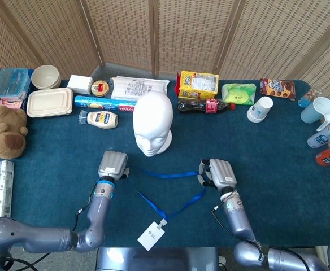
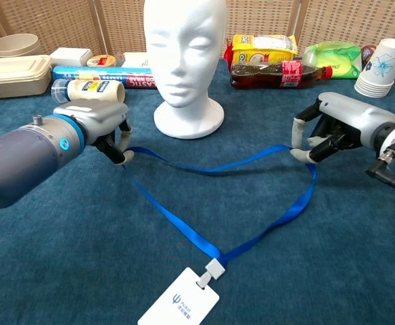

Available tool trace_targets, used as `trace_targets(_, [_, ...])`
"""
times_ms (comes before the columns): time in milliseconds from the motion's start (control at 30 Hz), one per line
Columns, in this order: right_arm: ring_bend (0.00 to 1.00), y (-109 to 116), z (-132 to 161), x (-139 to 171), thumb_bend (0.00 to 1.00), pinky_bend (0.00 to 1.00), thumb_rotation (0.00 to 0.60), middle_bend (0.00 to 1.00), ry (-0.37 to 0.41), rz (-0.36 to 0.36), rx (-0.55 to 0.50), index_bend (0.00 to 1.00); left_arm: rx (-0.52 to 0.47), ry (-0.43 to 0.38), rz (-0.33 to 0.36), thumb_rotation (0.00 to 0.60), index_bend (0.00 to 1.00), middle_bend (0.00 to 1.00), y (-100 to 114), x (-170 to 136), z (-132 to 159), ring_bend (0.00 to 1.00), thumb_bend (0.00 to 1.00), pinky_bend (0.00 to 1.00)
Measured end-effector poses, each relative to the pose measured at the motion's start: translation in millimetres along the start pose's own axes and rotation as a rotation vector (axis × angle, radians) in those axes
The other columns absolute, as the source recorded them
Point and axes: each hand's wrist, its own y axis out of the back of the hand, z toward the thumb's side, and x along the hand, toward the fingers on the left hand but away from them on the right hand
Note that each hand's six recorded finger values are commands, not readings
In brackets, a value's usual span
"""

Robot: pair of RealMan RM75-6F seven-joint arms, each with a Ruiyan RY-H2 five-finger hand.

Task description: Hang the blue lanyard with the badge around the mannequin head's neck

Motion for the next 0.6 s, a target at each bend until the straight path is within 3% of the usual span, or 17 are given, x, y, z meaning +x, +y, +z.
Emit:
trace_targets(300, [1.0, 10.9, 26.0, 12.7, 0.57, 1.0, 0.6, 1.0, 0.088, 0.002, -0.067, 0.7, -0.046, -0.059, 0.075, 0.52, 0.68, 1.0, 19.6, -14.9, -1.0, 1.0, 0.43, 1.0])
trace_targets(600, [1.0, 35.3, 57.7, 30.2, 0.57, 1.0, 0.6, 1.0, 0.2, -0.004, -0.133, 0.7, -0.117, -0.09, 0.172, 0.521, 0.68, 1.0, 52.9, -30.0, -11.3, 1.0, 0.43, 1.0])
